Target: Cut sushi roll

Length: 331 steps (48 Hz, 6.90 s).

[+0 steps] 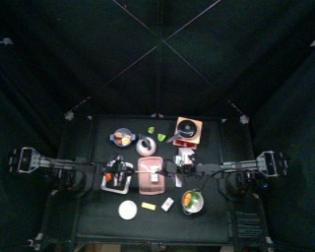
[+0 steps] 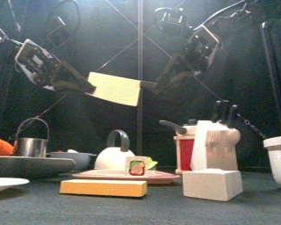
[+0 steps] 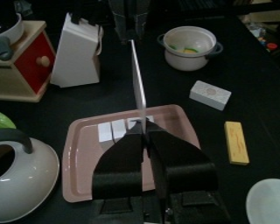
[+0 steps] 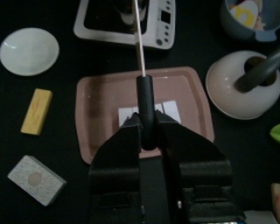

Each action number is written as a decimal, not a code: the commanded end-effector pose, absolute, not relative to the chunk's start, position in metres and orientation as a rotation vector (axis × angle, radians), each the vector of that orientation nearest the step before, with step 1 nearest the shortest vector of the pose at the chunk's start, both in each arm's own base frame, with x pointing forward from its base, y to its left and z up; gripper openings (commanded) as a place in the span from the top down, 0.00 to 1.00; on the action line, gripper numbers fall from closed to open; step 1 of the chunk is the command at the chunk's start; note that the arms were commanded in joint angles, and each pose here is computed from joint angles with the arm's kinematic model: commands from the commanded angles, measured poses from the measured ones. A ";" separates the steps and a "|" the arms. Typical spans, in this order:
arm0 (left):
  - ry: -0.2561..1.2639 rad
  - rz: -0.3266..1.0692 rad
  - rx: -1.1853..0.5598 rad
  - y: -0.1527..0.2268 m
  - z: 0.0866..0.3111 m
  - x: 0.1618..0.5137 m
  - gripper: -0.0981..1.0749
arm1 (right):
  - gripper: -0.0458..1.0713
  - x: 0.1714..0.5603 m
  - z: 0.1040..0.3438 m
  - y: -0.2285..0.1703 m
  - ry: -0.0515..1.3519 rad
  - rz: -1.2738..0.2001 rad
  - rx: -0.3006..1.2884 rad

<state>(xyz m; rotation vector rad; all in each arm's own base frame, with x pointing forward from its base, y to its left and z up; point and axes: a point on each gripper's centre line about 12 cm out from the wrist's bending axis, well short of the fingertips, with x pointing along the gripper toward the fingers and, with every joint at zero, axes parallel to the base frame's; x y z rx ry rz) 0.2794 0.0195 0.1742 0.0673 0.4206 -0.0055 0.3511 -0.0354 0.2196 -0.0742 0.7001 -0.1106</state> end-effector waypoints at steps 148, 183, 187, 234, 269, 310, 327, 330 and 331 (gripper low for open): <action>0.718 0.062 -0.010 0.039 0.097 0.302 0.58 | 0.69 0.333 0.149 -0.085 0.877 -0.203 -0.076; 0.741 0.067 -0.008 0.039 0.098 0.301 0.58 | 0.69 0.333 0.156 -0.079 0.852 -0.187 -0.093; 0.748 0.066 -0.008 0.039 0.096 0.300 0.58 | 0.69 0.333 0.155 -0.078 0.855 -0.185 -0.093; 0.768 0.074 -0.014 0.041 0.091 0.301 0.58 | 0.69 0.338 0.144 -0.082 0.885 -0.187 -0.088; 0.861 0.082 -0.012 0.043 0.079 0.306 0.58 | 0.69 0.341 0.127 -0.083 0.937 -0.186 -0.081; 0.896 0.096 -0.020 0.047 0.075 0.305 0.58 | 0.69 0.355 0.119 -0.088 0.993 -0.206 -0.064; 0.888 0.135 -0.054 0.057 0.074 0.313 0.58 | 0.69 0.359 0.124 -0.099 0.965 -0.240 -0.019; 0.888 0.140 -0.056 0.059 0.074 0.315 0.58 | 0.69 0.359 0.125 -0.100 0.955 -0.245 -0.012; 0.888 0.140 -0.056 0.059 0.073 0.316 0.58 | 0.69 0.359 0.126 -0.101 0.949 -0.247 -0.010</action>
